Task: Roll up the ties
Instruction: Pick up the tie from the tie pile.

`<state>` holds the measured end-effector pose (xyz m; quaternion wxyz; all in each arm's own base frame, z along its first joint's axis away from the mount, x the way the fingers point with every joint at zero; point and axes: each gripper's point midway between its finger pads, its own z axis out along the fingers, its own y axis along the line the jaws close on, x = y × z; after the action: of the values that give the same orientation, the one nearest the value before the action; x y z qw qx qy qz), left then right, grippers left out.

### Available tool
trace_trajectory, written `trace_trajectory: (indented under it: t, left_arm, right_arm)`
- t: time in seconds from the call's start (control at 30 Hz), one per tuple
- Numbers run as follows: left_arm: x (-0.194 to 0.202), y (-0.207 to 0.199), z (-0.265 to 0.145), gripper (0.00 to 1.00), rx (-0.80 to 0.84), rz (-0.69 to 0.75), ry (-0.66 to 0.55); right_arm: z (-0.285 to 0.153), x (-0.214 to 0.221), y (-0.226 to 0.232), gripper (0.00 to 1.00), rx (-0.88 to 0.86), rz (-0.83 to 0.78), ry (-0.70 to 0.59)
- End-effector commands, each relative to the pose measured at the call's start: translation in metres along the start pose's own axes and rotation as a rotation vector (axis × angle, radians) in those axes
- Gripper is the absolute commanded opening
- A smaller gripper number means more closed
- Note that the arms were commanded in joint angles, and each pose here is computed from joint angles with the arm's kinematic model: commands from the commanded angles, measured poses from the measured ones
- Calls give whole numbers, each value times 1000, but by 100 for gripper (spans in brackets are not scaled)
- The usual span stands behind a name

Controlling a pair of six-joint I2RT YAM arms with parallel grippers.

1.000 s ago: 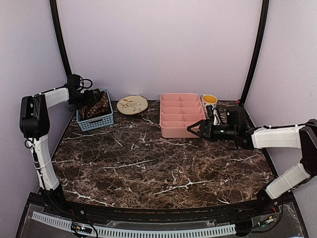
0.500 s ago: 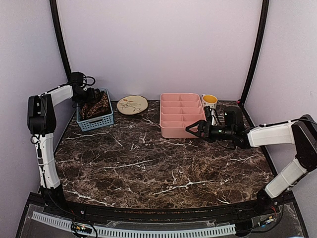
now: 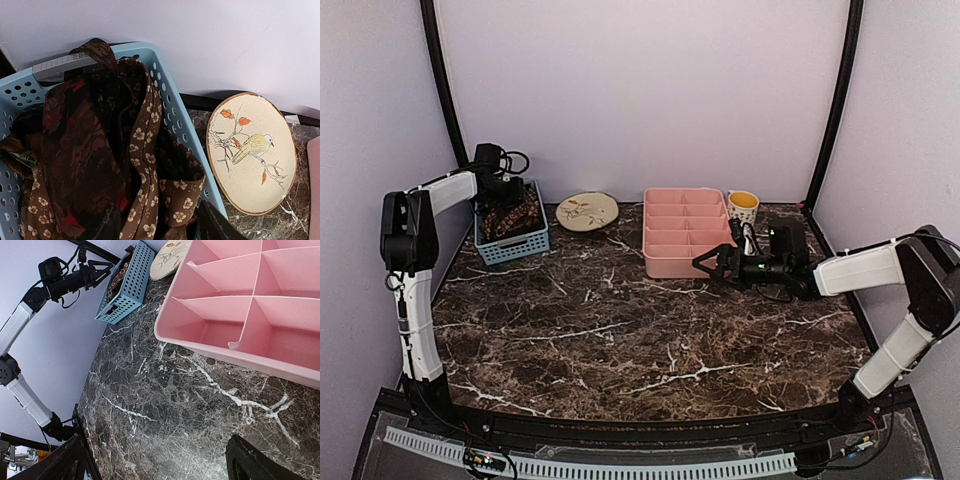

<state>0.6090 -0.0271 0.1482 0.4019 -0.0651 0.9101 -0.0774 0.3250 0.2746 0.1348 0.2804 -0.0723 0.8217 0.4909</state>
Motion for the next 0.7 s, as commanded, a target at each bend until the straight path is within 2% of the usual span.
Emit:
trace_trajectory:
  t: [0.0, 0.5, 0.67]
  left_arm:
    - [3, 3, 3, 55, 15, 11, 20]
    - [29, 8, 27, 56, 26, 1, 92]
    - [25, -1, 19, 44, 62, 13, 71]
  right_arm:
    - [0, -17, 11, 97, -46, -35, -39]
    - [-1, -16, 8, 97, -59, -17, -42]
    - [-1, -17, 9, 97, -68, -14, -45]
